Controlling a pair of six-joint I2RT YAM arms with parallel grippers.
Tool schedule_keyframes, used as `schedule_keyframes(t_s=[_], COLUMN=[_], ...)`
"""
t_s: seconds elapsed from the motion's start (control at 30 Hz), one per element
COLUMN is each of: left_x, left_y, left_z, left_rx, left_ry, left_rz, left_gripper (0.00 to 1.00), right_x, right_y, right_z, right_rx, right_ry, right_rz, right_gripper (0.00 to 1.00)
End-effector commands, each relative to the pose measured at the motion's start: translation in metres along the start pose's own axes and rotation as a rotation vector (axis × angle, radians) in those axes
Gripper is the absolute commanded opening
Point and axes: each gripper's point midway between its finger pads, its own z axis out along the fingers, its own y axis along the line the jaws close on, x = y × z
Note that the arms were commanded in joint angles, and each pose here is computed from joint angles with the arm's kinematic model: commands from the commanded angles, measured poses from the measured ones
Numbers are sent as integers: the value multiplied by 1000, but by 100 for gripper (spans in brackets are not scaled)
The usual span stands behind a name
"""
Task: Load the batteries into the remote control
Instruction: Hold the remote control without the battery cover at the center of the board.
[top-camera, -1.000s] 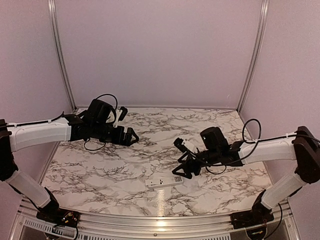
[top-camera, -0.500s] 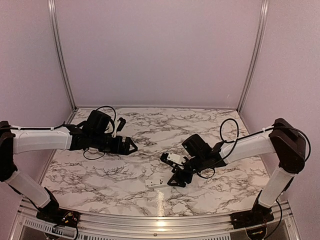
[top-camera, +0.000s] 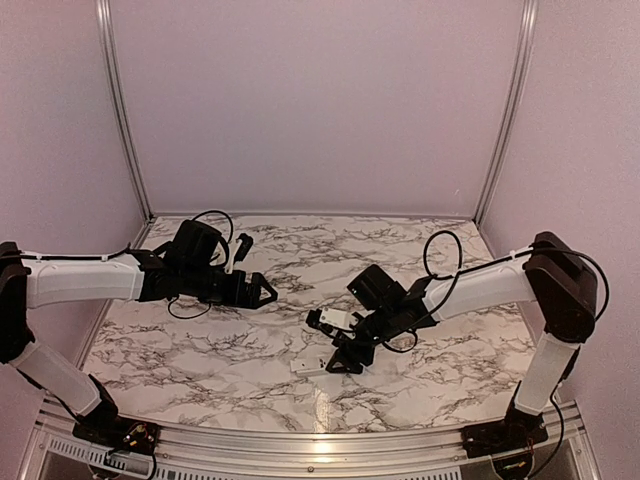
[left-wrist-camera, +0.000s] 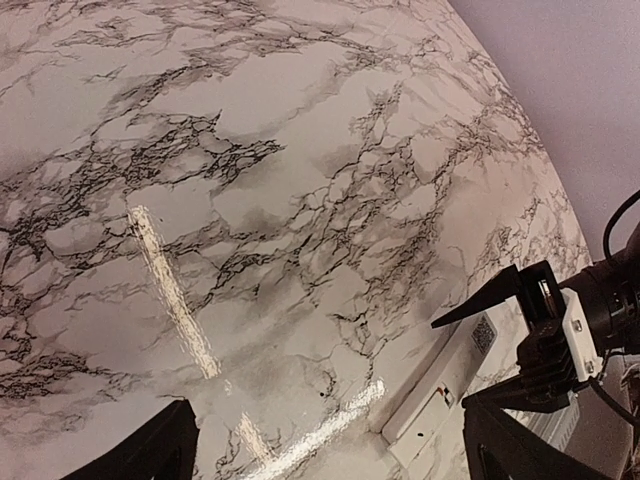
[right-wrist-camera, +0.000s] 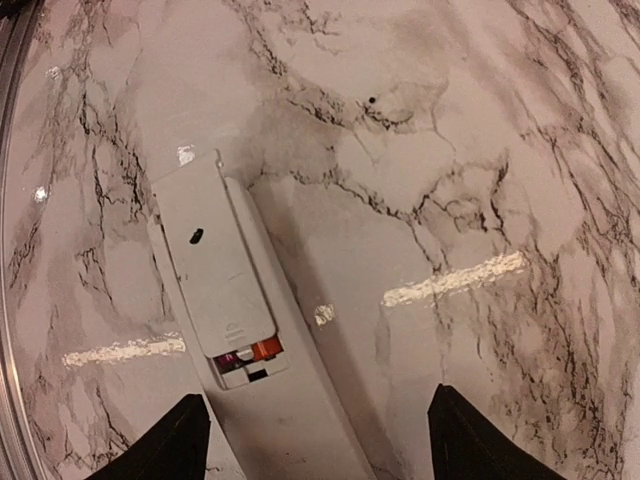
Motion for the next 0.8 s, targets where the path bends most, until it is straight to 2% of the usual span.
schedule_keyframes(t_s=[0.0,0.13,0.5,0.77], left_x=[-3,-2,4,13], left_y=[0,1,11,17], left_z=[1,2,4,10], left_rx=[14,13,-20,-33], left_ry=[-16,-15,-2,24], left_rz=[4,2,-31,-55], left_gripper=[96,96,92,89], right_x=[5,2,8,10], right_y=[9,12,16,17], right_z=[7,6,11,9], right_rx=[-46,-64,-47,-29], right_ry=[55,46,74,88], right_rz=[-22,-24,-33,-22], right_gripper=[73,73,60,54])
